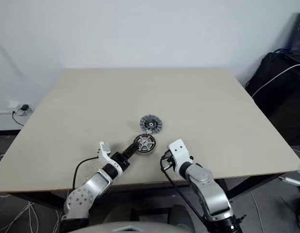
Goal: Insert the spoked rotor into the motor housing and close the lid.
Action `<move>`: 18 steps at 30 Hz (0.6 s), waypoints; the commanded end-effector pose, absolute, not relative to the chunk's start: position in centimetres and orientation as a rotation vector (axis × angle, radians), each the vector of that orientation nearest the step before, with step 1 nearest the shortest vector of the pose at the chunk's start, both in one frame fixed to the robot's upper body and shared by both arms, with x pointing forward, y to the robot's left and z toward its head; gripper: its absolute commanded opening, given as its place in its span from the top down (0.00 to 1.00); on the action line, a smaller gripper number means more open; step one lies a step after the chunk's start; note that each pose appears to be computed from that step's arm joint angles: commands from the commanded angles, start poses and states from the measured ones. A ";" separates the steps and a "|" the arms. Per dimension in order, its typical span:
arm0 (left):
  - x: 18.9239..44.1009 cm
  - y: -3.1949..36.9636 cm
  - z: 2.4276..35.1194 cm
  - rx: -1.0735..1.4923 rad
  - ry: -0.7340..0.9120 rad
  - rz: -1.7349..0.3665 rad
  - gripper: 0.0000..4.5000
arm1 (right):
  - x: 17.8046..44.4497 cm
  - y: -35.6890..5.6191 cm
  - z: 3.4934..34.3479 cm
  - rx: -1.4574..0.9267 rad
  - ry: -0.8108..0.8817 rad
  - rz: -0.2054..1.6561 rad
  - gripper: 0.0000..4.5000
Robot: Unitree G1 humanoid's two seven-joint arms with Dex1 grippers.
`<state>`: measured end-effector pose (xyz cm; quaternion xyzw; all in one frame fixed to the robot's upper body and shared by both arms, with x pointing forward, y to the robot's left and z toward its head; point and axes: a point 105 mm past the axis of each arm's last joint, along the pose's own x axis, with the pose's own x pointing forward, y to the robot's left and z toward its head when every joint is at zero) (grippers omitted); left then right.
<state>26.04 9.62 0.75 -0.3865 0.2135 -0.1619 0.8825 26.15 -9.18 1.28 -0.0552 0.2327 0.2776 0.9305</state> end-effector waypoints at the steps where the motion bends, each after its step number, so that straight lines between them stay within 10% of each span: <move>1: 26.5 10.7 2.4 -0.586 0.292 -0.326 0.05 | 27.4 -7.9 3.6 -0.109 0.367 0.582 1.00; 14: 24.8 11.8 0.9 -0.081 0.167 -0.335 1.00 | 30.9 -2.8 4.3 -0.117 0.309 0.652 1.00; 18: 24.5 12.1 0.6 0.024 0.125 -0.319 1.00 | 31.8 -2.1 4.2 -0.124 0.304 0.662 1.00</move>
